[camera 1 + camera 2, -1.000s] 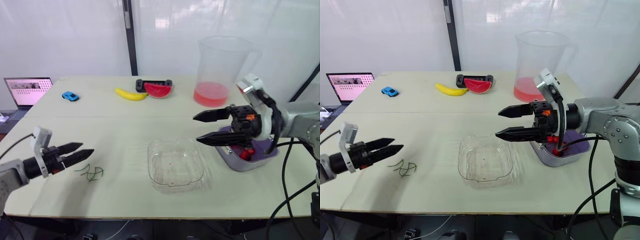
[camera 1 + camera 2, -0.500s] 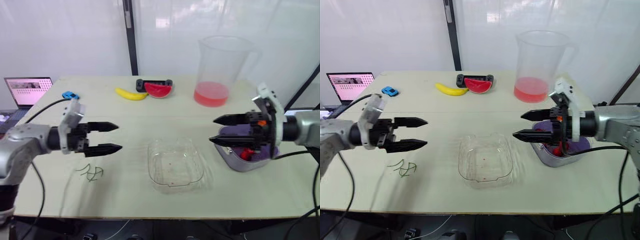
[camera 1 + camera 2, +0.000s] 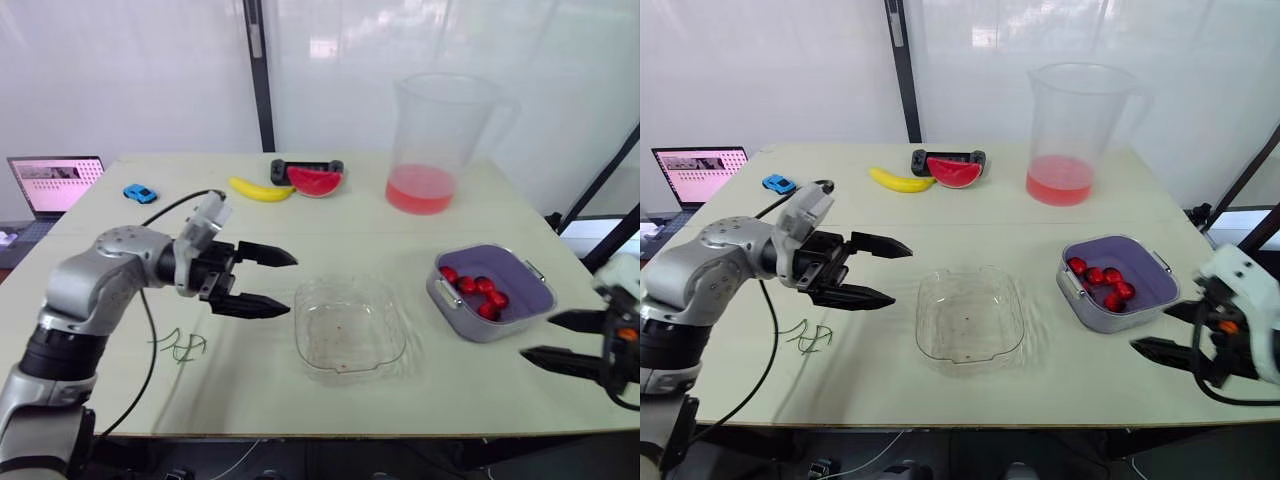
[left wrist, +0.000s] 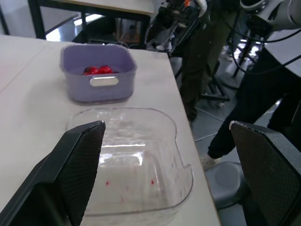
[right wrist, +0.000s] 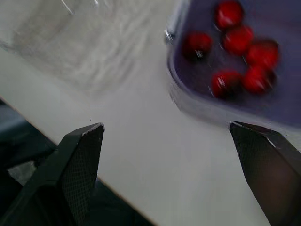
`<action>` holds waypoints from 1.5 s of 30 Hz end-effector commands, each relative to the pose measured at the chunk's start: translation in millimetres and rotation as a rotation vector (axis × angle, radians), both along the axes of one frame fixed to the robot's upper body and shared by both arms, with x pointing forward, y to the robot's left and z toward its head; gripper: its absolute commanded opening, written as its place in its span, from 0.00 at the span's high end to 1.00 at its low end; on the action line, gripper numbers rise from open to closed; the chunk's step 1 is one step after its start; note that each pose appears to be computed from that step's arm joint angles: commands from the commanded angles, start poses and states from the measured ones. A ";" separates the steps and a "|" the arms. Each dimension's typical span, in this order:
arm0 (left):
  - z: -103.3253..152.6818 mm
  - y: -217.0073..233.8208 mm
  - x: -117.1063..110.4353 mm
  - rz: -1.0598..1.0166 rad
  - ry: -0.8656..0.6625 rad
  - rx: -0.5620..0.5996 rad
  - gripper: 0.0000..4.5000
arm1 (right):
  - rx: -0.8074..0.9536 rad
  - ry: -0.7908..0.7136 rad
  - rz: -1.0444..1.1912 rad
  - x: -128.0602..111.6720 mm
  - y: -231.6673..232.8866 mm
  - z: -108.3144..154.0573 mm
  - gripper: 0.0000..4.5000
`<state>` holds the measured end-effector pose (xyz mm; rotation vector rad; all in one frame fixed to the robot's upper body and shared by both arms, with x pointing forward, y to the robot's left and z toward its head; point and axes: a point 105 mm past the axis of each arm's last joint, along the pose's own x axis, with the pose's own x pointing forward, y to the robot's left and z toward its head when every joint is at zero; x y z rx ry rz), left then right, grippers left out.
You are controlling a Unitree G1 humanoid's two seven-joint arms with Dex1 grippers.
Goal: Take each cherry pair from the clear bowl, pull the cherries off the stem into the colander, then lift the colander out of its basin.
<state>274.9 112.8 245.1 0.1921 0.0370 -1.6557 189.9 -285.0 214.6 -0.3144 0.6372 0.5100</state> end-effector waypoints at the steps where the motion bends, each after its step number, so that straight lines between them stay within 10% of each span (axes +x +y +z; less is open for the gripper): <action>1: 8.2 -0.6 -2.6 -0.022 -0.046 -0.007 0.01 | -0.066 -0.037 -0.029 -12.8 -7.0 9.8 0.00; 8: 7.6 4.0 -1.4 0.010 -0.056 -0.026 0.01 | -0.099 -0.089 0.022 -0.2 6.1 18.5 0.00; 18: -4.7 20.2 17.1 0.235 -0.133 -0.049 0.01 | -0.004 -0.188 -0.042 78.2 47.8 35.3 0.00; 27: -10.6 27.5 16.7 0.313 -0.141 -0.047 0.01 | -0.049 -0.015 -0.123 117.6 67.5 -8.3 0.00; 33: -12.4 27.5 13.1 0.327 -0.140 -0.045 0.00 | -0.088 0.014 -0.157 121.7 66.0 -20.6 0.50; 42: -12.8 25.7 12.4 0.334 -0.147 -0.034 0.00 | -0.076 0.014 -0.168 127.8 71.6 -24.9 0.50; 45: -12.1 25.1 12.6 0.334 -0.150 -0.032 0.00 | -0.070 0.014 -0.177 128.7 71.6 -26.2 0.68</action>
